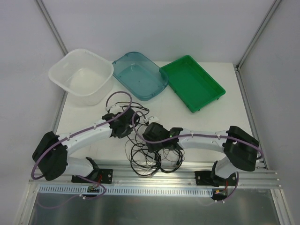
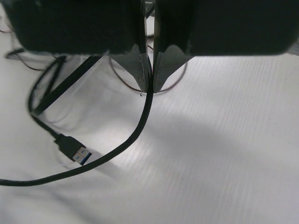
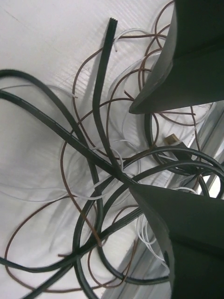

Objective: Untangle the cables

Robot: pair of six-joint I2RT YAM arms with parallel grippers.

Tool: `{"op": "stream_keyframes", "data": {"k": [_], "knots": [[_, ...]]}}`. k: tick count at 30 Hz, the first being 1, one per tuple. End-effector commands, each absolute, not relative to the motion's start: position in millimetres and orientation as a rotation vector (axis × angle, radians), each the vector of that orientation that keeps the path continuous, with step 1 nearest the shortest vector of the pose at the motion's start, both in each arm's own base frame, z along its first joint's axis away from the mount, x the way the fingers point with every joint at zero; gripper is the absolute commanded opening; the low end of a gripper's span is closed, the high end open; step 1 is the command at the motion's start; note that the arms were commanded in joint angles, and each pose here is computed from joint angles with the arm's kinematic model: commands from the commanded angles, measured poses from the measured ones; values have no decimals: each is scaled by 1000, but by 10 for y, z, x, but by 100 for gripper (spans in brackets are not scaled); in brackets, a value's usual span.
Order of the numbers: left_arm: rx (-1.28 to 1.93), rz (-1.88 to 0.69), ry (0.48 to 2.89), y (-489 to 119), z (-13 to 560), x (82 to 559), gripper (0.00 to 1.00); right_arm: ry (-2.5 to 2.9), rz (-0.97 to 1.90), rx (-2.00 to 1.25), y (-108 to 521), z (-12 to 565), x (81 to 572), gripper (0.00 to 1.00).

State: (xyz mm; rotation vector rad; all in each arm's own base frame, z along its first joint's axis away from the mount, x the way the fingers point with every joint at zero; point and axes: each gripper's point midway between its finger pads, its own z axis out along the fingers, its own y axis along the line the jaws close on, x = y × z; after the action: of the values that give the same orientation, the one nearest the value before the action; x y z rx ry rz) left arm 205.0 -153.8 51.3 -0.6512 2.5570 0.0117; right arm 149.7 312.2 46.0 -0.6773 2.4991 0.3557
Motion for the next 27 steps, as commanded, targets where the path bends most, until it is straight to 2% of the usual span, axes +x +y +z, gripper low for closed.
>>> {"op": "stream_keyframes", "data": {"k": [1,3,6,7,10,13,16,20,27], "knots": [[-581,-81,2390,-1536,1198,2305,0,2585,320,-613,3075,403,1529,64],[-539,-94,2358,-1509,1448,2347,0,2642,288,-550,2949,313,1581,58],[-480,-109,2304,-1440,1828,2379,0,2721,265,-419,2748,186,1635,43],[-474,-131,2266,-1429,2037,2409,0,2739,277,-370,2717,183,1648,31],[-392,-124,2230,-1359,2398,2408,0,2786,252,-254,2509,97,1686,13],[-322,-78,2190,-1236,2718,2404,0,2790,241,-196,2347,124,1715,6],[-278,17,2145,-1014,2992,2372,0,2760,215,-160,2189,243,1773,4],[-311,154,2074,-624,3270,2334,0,2703,142,-139,1930,416,1854,3],[-340,234,1985,-144,3709,2218,0,2643,29,-80,1471,619,1938,3]]}}
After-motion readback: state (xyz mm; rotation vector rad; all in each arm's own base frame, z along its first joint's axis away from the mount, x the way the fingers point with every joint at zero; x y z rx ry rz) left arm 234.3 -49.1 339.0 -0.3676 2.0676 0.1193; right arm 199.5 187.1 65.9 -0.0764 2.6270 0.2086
